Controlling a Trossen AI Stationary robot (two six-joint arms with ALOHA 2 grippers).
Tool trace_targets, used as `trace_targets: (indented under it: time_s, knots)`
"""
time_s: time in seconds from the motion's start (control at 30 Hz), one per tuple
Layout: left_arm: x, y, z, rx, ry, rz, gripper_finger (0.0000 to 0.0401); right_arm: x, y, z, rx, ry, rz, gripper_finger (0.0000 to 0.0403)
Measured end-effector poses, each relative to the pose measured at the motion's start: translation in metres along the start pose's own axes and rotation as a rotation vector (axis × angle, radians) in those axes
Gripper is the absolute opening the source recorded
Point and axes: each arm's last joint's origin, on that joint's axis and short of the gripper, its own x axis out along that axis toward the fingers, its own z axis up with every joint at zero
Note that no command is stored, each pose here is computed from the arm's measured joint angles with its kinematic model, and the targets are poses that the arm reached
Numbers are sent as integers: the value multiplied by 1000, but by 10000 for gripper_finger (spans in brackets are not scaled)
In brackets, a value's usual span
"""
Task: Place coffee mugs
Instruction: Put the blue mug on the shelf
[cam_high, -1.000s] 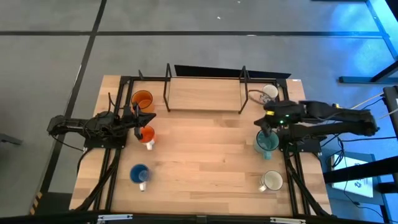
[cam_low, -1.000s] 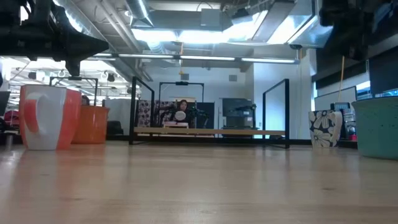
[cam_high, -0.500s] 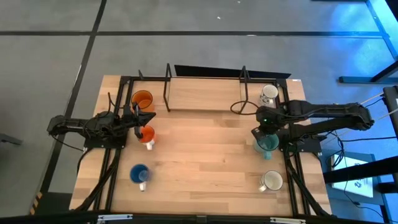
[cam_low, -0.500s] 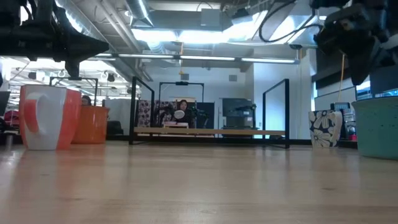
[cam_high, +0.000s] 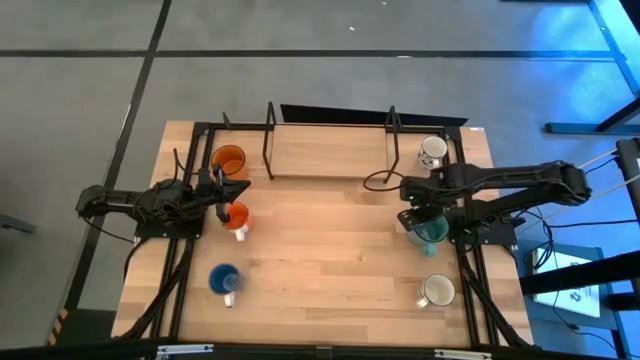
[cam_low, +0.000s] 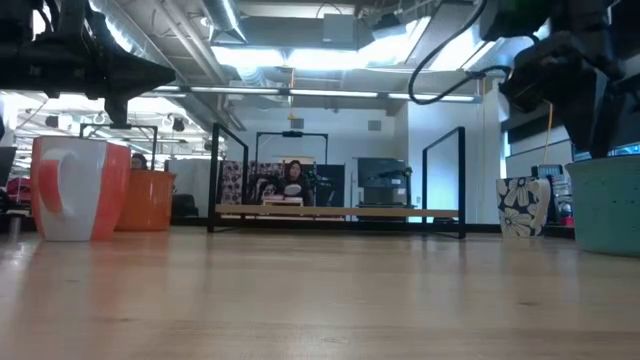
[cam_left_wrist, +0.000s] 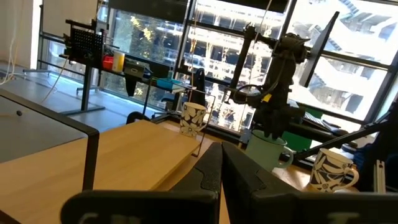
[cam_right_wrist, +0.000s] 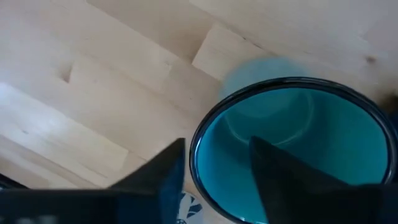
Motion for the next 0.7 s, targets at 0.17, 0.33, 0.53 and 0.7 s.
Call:
trace_targets:
  time_s: [0.17, 0.33, 0.53, 0.7]
  knots:
    - [0, 0, 0, 0, 0, 0, 0, 3, 1, 2, 8, -2, -15, 239]
    - [0, 0, 0, 1, 0, 5, 0, 8, 5, 6, 8, -11, -24, 251]
    - [0, 1, 0, 1, -4, 21, 0, 20, 9, 12, 8, 21, -84, 226]
    - [0, 1, 0, 1, -4, 21, 0, 27, 12, 15, -3, 43, -116, 185]
